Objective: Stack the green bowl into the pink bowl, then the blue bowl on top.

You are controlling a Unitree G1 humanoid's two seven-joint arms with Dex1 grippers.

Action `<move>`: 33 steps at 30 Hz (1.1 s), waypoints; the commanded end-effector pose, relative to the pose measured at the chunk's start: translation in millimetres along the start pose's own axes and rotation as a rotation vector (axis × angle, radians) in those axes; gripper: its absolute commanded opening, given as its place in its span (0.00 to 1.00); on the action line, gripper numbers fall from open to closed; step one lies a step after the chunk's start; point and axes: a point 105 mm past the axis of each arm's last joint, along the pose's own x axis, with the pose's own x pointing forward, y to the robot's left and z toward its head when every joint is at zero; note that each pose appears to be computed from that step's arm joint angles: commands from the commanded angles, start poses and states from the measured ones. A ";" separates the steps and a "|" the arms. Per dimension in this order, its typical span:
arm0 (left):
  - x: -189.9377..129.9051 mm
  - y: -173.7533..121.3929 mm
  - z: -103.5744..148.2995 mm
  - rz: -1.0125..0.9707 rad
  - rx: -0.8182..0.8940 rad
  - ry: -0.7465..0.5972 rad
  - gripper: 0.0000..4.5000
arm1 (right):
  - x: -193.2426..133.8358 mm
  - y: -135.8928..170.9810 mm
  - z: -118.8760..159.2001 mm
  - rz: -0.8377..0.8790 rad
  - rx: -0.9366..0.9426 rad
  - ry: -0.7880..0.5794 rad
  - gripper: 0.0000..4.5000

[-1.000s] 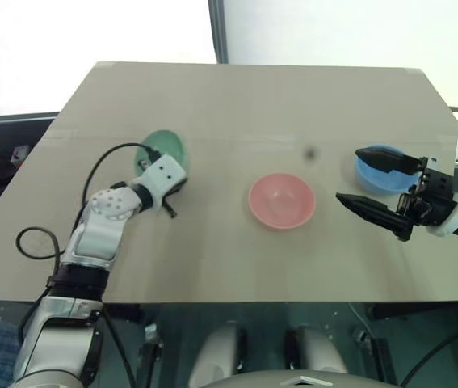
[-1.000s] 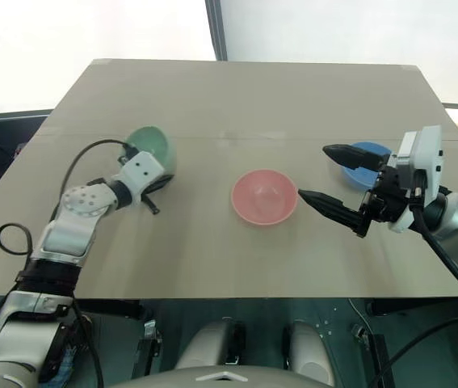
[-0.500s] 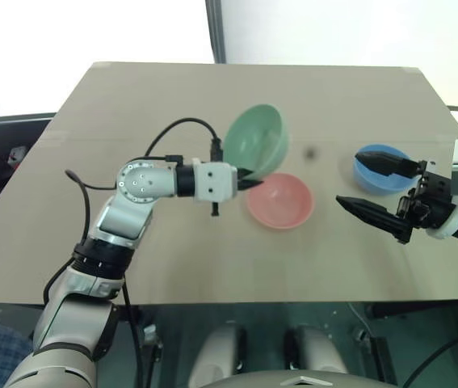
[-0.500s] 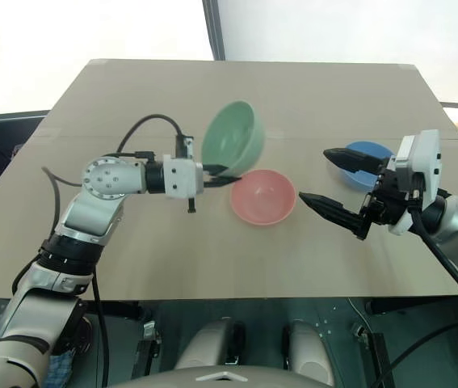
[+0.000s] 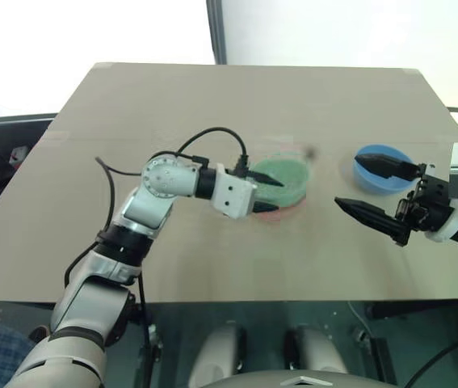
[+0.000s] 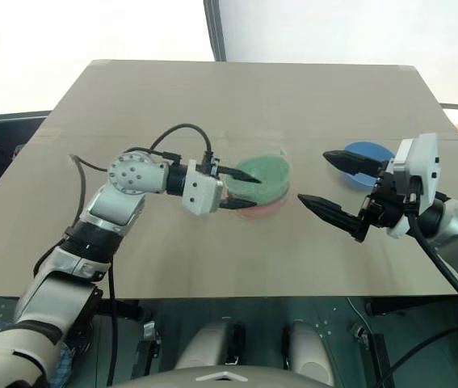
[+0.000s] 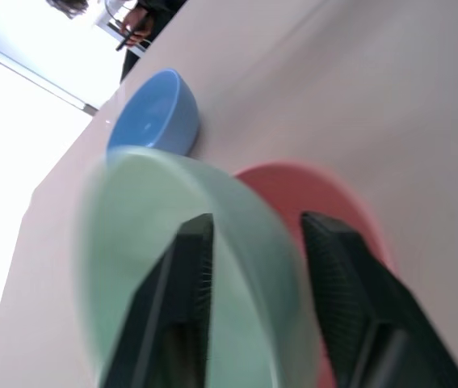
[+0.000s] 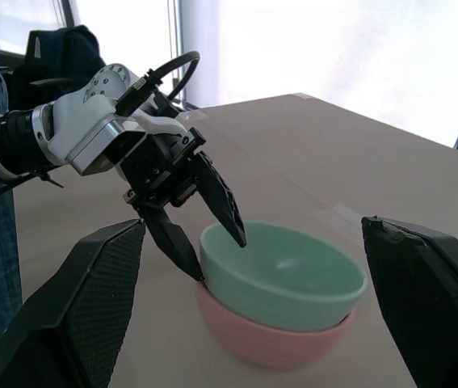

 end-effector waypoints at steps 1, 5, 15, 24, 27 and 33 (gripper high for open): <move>-5.6 17.5 8.1 0.082 0.058 -0.033 0.81 | -0.1 5.0 10.0 0.014 -0.044 -0.027 1.00; -11.8 28.6 20.4 0.164 -0.053 -0.130 0.81 | 0.6 4.9 8.8 0.018 -0.041 -0.025 1.00; -64.6 35.0 11.4 0.425 -0.797 -0.325 0.81 | -2.9 -31.0 -24.7 -0.159 -0.058 0.163 1.00; -78.1 1.9 16.2 0.348 -0.970 -0.315 0.81 | 9.9 -93.5 -81.5 -0.357 -0.077 0.449 1.00; -79.2 -3.4 15.3 0.335 -0.968 -0.291 0.81 | 15.4 -107.9 -91.5 -0.393 -0.106 0.490 1.00; -88.3 -23.3 12.2 0.319 -0.979 -0.204 0.81 | 13.9 -144.2 -127.2 -0.475 -0.115 0.667 1.00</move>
